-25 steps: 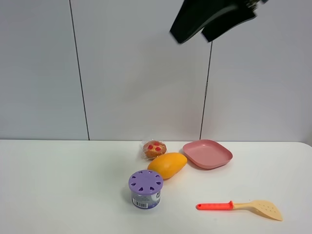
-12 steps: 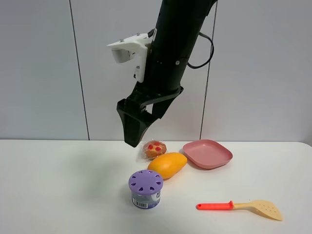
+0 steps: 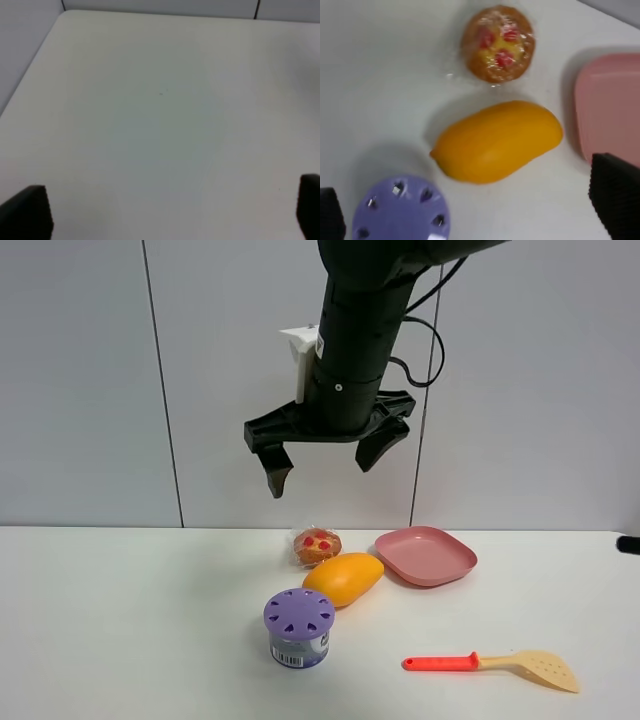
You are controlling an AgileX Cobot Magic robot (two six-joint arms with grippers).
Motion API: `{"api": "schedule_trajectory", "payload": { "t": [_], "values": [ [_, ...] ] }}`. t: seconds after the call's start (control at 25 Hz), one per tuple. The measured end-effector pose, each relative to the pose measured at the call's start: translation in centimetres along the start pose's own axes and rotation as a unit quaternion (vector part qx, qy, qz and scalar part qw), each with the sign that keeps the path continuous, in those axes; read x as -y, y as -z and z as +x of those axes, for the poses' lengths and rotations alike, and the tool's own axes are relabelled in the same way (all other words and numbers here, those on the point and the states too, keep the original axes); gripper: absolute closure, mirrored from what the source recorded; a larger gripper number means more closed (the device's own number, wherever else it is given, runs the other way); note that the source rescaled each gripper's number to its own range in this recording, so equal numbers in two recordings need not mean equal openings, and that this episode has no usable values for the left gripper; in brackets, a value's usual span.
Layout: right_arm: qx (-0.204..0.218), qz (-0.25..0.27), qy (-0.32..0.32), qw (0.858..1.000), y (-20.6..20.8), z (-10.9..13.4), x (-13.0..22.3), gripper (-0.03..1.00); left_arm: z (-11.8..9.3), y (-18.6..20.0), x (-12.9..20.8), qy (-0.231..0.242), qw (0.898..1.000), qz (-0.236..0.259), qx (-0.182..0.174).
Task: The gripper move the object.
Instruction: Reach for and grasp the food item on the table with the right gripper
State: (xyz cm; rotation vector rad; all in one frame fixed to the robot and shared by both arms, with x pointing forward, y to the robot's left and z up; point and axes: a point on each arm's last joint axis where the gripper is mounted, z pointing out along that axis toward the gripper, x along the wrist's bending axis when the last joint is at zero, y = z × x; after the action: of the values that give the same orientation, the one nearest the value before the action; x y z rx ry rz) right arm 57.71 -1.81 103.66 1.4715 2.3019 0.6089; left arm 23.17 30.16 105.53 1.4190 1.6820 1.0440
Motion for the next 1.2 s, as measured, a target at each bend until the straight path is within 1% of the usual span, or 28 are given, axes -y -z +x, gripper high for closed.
{"api": "schedule_trajectory", "payload": {
  "t": [0.12, 0.36, 0.6, 0.76, 1.0, 1.2],
  "values": [
    [0.009, 0.010, -0.041, 0.999, -2.3, -1.0, -0.6, -0.03, 0.0, 0.0, 0.0, 0.000, 1.000, 0.000, 0.000],
    [0.003, 0.034, -0.099, 0.994, -7.6, -2.8, -1.8, -0.03, 0.0, 0.0, 0.0, 0.000, 1.000, 0.000, 0.000],
    [-0.003, 0.039, -0.114, 0.993, -11.7, -2.6, -2.1, -0.03, 0.0, 0.0, 0.0, 0.000, 1.000, 0.000, 0.000],
    [-0.004, 0.031, -0.139, 0.990, -13.9, -2.3, -1.7, -0.03, 0.0, 0.0, 0.0, 0.000, 1.000, 0.000, 0.000],
    [0.019, 0.004, -0.159, 0.987, -15.6, -2.6, -1.5, -0.03, 0.0, 0.0, 0.0, 0.000, 1.000, 0.000, 0.000],
    [0.011, -0.020, -0.166, 0.986, -16.4, -2.5, -1.7, -0.03, 0.0, 0.0, 0.0, 0.000, 1.000, 0.000, 0.000]
  ]
}}
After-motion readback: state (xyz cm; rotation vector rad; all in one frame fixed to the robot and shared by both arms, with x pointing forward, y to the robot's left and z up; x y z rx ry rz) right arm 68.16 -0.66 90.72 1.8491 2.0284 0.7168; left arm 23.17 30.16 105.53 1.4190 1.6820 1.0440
